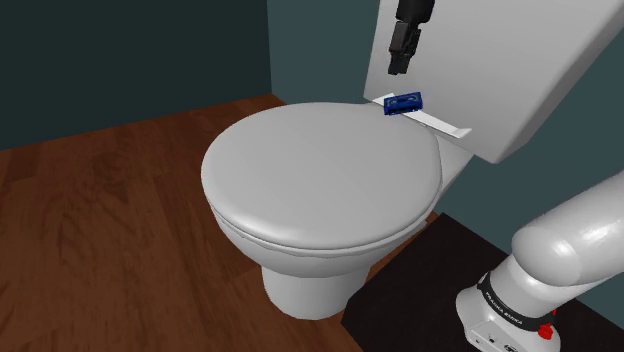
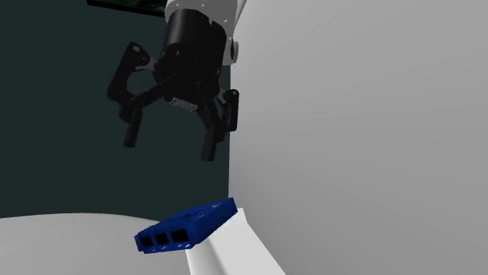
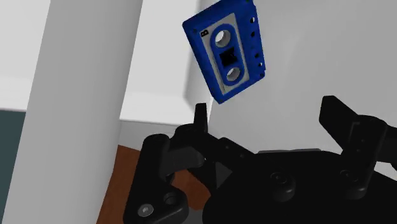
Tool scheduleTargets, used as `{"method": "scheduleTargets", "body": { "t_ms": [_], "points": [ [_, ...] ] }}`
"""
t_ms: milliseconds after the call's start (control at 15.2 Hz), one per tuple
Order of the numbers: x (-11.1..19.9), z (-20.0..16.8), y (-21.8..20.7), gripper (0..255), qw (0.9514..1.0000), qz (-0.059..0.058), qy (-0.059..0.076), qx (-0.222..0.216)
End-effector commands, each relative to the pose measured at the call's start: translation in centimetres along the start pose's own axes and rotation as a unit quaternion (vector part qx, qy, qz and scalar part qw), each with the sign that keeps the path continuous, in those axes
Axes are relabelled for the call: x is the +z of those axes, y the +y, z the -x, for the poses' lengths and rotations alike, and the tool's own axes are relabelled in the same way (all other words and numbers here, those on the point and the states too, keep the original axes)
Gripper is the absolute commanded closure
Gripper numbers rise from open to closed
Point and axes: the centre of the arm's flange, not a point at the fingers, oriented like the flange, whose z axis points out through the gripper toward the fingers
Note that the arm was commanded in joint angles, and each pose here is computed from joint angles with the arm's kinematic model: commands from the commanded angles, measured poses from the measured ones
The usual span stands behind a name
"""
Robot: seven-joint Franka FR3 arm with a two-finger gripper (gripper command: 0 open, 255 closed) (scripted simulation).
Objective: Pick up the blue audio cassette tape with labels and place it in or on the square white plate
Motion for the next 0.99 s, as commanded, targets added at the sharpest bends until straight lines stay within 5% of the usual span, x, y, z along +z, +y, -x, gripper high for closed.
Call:
{"method": "scheduleTargets", "body": {
  "t_ms": [0, 66, 198, 264, 924],
  "points": [
    [-1.8, 4.3, 0.1, 0, 0.9949, 0.011, 0.099, -0.011],
    [-2.2, 7.1, 0.0, 0, 0.9867, 0.016, 0.160, -0.021],
    [-2.1, 12.7, 0.0, 0, 0.9586, 0.026, 0.281, -0.042],
    [-2.1, 13.1, 0.0, 0, 0.9561, 0.027, 0.289, -0.043],
    [1.3, 10.8, 0.1, 0, 0.9561, 0.027, 0.289, -0.043]
  ]
}}
